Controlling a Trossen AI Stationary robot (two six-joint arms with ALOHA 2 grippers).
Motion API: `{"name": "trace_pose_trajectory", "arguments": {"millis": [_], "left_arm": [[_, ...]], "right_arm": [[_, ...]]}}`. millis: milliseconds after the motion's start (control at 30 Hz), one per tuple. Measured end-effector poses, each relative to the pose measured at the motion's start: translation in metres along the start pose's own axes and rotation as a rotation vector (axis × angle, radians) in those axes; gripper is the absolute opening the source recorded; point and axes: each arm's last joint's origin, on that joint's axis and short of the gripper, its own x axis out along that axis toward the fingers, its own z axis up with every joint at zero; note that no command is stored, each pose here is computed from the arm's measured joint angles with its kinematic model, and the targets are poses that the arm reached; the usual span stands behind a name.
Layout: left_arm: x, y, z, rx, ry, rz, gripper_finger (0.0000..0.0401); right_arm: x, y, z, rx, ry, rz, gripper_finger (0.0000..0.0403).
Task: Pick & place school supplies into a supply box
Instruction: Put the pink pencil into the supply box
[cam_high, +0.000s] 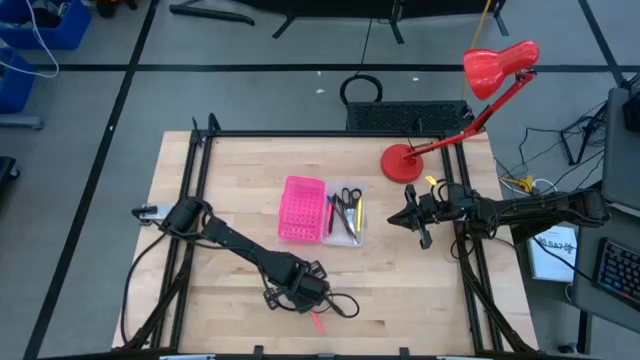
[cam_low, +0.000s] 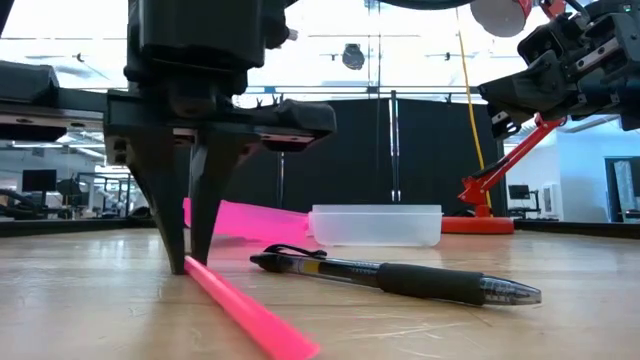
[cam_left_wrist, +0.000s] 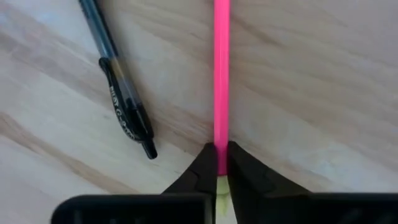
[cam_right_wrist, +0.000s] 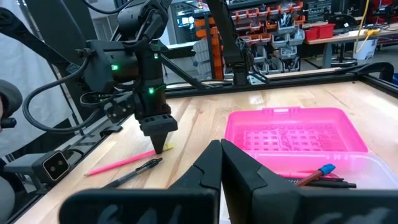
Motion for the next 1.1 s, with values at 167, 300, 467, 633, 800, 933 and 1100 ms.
{"name": "trace_pose_trajectory", "arguments": {"millis": [167, 300, 467, 633, 800, 933, 1100], "left_arm": [[-0.007, -0.005, 0.004, 0.097, 0.020, 0.047, 0.0027], [-0.021, -0.006, -0.002, 0.161, 0.111, 0.139, 0.0010], [-0.058, -0.002, -0.011, 0.305, 0.199, 0.267, 0.0024], [-0.095, 0.013, -0.028, 0.442, 0.213, 0.353, 0.0017], [-0.125, 0.057, -0.060, 0.475, 0.211, 0.509, 0.0010], [-0.135, 0.096, -0.099, 0.538, 0.188, 0.548, 0.0018], [-0.128, 0.138, -0.143, 0.555, 0.097, 0.590, 0.0011]], "right_arm": [[0.000, 0.000, 0.000, 0.008, 0.000, 0.000, 0.0000], [0.000, 0.000, 0.000, 0.012, 0.001, 0.000, 0.0000], [0.000, 0.000, 0.000, 0.013, 0.004, 0.000, 0.0000], [0.000, 0.000, -0.001, 0.013, 0.005, 0.000, 0.0000], [0.000, 0.000, -0.003, 0.018, 0.026, -0.004, 0.0000], [0.000, -0.001, -0.005, 0.019, 0.051, -0.007, 0.0000], [0.000, -0.001, -0.007, 0.019, 0.072, -0.010, 0.0000]]}}
